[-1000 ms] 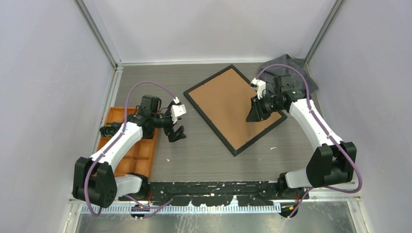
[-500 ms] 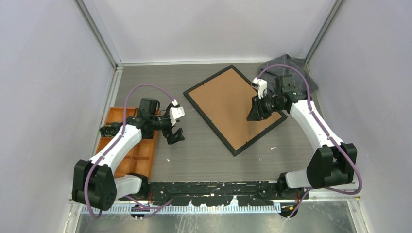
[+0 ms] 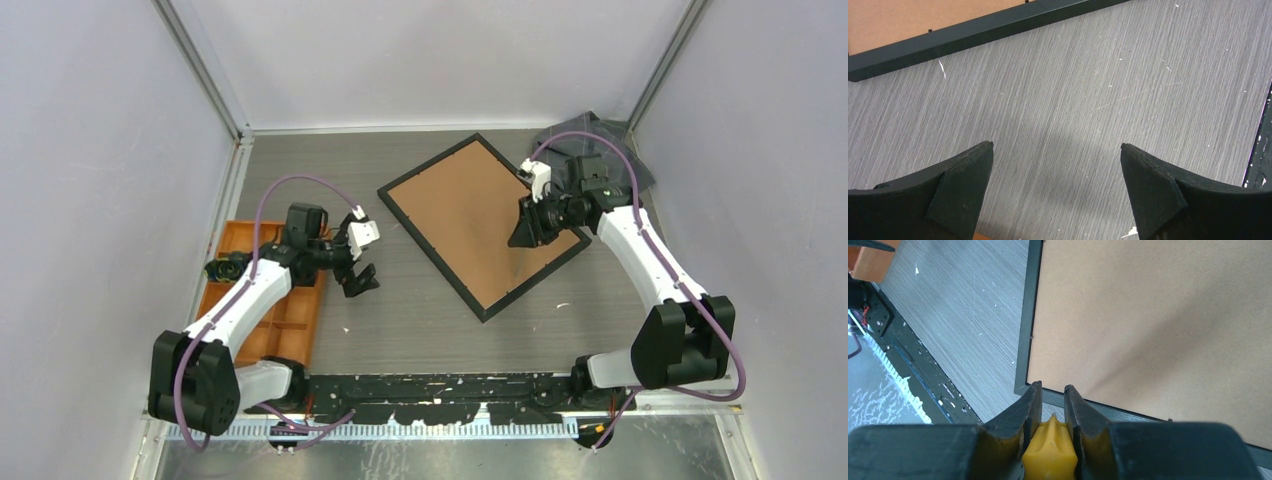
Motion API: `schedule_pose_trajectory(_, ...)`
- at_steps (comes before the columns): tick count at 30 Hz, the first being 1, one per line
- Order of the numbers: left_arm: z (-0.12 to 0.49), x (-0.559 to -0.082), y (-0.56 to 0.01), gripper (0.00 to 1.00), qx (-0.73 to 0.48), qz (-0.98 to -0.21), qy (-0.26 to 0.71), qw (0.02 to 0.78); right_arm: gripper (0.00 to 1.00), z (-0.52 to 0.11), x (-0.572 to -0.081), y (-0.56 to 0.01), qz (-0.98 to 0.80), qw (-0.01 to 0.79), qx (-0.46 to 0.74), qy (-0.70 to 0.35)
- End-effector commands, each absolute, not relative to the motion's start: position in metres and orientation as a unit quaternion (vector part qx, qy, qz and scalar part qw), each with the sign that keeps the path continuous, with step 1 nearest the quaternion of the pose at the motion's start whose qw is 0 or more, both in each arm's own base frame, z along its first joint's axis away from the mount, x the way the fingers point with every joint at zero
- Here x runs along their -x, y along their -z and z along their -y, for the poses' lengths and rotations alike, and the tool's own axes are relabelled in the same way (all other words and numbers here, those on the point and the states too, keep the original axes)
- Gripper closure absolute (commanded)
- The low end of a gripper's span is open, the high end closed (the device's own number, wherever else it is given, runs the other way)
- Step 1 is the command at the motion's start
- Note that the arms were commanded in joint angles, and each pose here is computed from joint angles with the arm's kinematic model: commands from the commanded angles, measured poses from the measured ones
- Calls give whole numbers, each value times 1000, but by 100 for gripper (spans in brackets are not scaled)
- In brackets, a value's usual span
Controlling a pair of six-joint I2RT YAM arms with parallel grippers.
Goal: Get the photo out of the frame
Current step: Adjust the screwdriver.
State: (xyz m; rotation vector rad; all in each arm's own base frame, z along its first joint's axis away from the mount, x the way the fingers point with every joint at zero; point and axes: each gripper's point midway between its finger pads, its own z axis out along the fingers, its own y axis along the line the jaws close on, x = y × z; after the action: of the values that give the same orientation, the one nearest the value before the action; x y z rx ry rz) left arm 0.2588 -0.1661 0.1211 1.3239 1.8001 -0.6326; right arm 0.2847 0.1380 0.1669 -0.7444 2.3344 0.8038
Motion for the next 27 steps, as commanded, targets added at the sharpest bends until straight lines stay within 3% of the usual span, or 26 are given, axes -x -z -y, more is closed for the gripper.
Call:
schedule_pose_trajectory(1,165,-264,-131,0,-526,-698,238,424,99,-136,-290,-183,-859,314,280,-292)
schedule_pose_trajectory(27,170,-261,-134,0,-528,-683,251,437,100,-137,-291,-185,-863,310,252,-308)
